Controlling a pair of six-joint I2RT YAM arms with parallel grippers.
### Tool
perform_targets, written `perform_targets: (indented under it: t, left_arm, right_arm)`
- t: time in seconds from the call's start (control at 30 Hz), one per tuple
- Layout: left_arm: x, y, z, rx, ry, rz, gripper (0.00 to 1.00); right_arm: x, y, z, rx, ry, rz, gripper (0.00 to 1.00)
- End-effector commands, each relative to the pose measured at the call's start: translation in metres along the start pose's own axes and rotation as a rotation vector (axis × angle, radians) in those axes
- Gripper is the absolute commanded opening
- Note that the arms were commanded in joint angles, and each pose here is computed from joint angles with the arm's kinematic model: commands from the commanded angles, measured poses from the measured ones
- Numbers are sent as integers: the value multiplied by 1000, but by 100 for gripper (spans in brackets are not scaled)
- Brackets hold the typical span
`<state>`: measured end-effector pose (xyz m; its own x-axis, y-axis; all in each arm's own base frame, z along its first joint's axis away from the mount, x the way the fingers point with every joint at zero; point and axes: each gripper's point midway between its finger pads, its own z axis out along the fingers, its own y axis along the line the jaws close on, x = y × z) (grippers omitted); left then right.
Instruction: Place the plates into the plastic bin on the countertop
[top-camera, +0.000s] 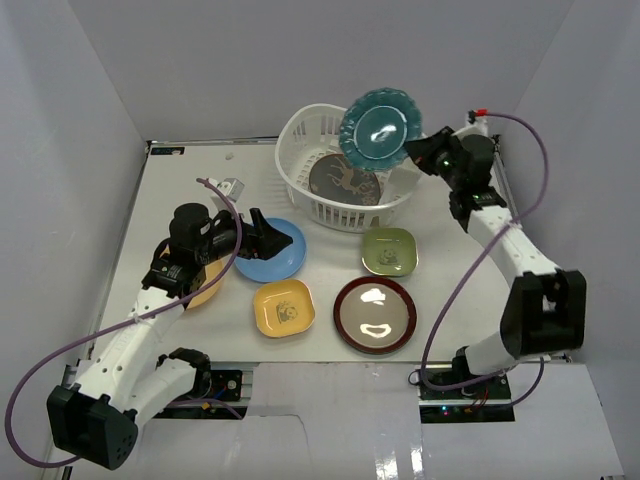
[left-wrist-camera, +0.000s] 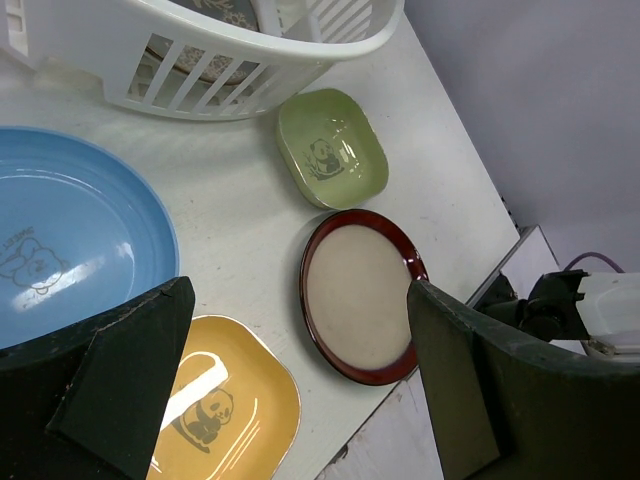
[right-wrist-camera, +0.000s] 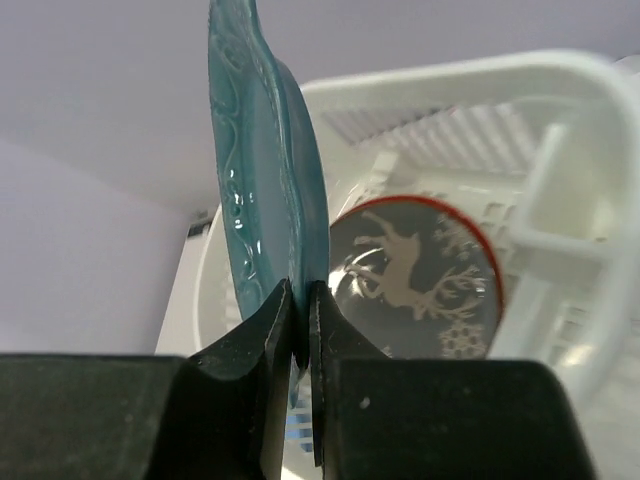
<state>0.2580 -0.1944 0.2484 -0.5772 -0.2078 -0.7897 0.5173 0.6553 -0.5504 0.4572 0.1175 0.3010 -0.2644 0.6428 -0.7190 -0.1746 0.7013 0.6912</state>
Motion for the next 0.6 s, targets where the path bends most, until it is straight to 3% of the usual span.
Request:
perform_targets:
  t: [0.0, 0.03, 0.1, 0.13, 0.23, 0.47, 0.53, 0.57]
  left_arm:
    - [-4, -2, -2, 7, -17, 17, 98]
    - [-3, -2, -2, 9, -15, 16, 98]
    - [-2, -1, -1, 10, -10, 14, 98]
    - [-2, -1, -1, 11, -8, 13, 98]
    - [-1, -1, 0, 10, -3, 13, 98]
    - [-1, 2, 2, 1, -2, 10, 98]
    - [0, 1, 2, 4, 1, 8, 98]
    - [0, 2, 2, 2, 0, 8, 98]
  right_arm:
    - [-26, 76, 28, -219, -41, -67, 8]
    - [-5, 64, 51, -201, 17, -59, 8]
    - [-5, 80, 71, -246, 66, -64, 8]
    - [21, 65, 91, -223, 137, -44, 8]
    - [49, 69, 114, -248, 237, -36, 8]
    - [81, 41, 128, -143, 286, -24, 8]
    - [90, 31, 125, -108, 308, -32, 13]
    - [92, 26, 124, -96, 313, -45, 20]
